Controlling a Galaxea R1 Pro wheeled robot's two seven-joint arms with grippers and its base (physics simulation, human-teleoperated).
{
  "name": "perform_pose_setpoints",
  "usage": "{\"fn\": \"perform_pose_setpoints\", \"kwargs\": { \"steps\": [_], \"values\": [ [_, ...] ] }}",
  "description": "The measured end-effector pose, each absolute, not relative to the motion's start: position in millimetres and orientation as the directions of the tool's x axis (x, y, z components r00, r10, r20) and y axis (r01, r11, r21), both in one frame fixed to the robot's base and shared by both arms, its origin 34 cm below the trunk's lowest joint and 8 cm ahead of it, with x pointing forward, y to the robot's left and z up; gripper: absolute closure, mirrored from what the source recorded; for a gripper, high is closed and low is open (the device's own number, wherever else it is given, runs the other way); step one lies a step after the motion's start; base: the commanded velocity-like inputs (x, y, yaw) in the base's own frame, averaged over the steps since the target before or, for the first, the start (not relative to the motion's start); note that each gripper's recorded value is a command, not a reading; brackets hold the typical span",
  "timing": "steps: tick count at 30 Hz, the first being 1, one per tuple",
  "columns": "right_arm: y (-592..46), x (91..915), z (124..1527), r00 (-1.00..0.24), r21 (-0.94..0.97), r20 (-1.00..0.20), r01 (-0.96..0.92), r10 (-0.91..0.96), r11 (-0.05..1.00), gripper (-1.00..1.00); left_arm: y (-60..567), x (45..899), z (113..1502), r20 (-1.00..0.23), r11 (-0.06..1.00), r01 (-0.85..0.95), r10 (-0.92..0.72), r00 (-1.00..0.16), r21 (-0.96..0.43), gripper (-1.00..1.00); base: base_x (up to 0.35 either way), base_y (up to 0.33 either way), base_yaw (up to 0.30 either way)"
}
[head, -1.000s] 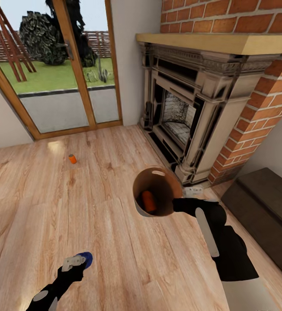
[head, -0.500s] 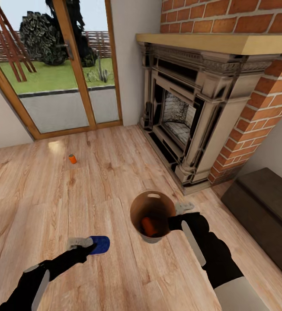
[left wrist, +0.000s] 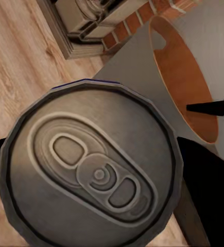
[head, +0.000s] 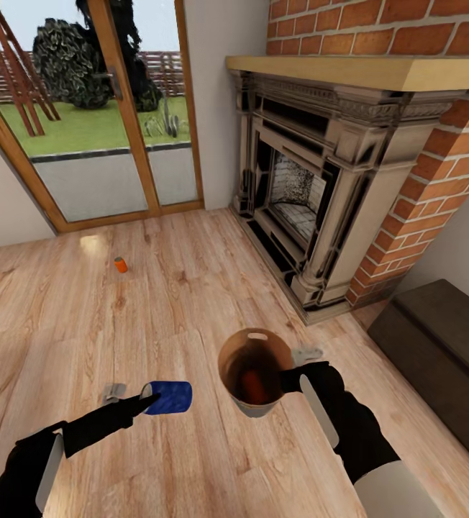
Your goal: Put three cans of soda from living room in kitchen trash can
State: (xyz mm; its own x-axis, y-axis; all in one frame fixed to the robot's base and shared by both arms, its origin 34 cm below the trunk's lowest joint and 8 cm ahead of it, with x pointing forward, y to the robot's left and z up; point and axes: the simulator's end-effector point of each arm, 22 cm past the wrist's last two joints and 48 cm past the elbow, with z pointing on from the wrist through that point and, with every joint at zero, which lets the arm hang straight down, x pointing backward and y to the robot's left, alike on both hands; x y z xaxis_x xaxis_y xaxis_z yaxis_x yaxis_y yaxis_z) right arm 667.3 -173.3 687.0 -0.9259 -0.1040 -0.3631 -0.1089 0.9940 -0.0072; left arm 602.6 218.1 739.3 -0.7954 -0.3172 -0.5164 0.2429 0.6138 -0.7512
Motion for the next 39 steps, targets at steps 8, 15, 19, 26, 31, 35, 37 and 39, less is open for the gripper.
{"fn": "perform_pose_setpoints", "kwargs": {
  "steps": [8, 15, 19, 26, 31, 35, 37, 39],
  "values": [
    [-177.7, 660.1, 670.3, -0.932, -0.020, -0.347, -0.103, -0.103, 0.995, 1.00, 209.7, 600.6, 753.6, -0.503, 0.564, 0.265, -0.321, -0.803, -0.782, 1.00, 0.000, 0.000, 0.000],
    [-180.2, 651.8, 659.7, -0.941, -0.026, -0.321, -0.103, -0.106, 0.994, 1.00, 206.9, 608.2, 770.7, -0.502, 0.510, 0.276, -0.381, -0.776, -0.814, 1.00, 0.000, 0.000, 0.000],
    [-181.1, 645.7, 649.3, -0.946, -0.022, -0.309, -0.096, -0.098, 0.995, 1.00, 206.3, 612.6, 779.8, -0.500, 0.483, 0.282, -0.415, -0.760, -0.829, 1.00, 0.000, 0.000, 0.000],
    [-187.0, 621.8, 618.0, -0.962, -0.032, -0.256, -0.088, -0.093, 0.996, 1.00, 203.0, 613.4, 782.1, -0.494, 0.468, 0.282, -0.427, -0.757, -0.837, 1.00, 0.000, 0.000, 0.000],
    [-188.1, 619.1, 614.0, -0.963, -0.035, -0.253, -0.088, -0.094, 0.996, 1.00, 193.2, 615.3, 787.0, -0.481, 0.437, 0.283, -0.456, -0.749, -0.854, 1.00, 0.000, 0.000, 0.000],
    [-190.9, 610.7, 601.0, -0.964, -0.046, -0.249, -0.087, -0.096, 0.995, 1.00, 175.0, 615.7, 790.5, -0.459, 0.396, 0.281, -0.482, -0.746, -0.874, 1.00, 0.000, 0.000, 0.000],
    [-187.8, 607.7, 597.9, -0.964, -0.043, -0.247, -0.095, -0.103, 0.995, 1.00, 161.8, 613.9, 791.5, -0.450, 0.376, 0.287, -0.476, -0.756, -0.881, 1.00, 0.000, 0.000, 0.000],
    [-184.3, 604.2, 595.1, -0.964, -0.040, -0.242, -0.104, -0.111, 0.994, 1.00, 134.5, 608.3, 793.4, -0.439, 0.341, 0.306, -0.444, -0.781, -0.889, 1.00, 0.000, 0.000, 0.000]
  ]
}}
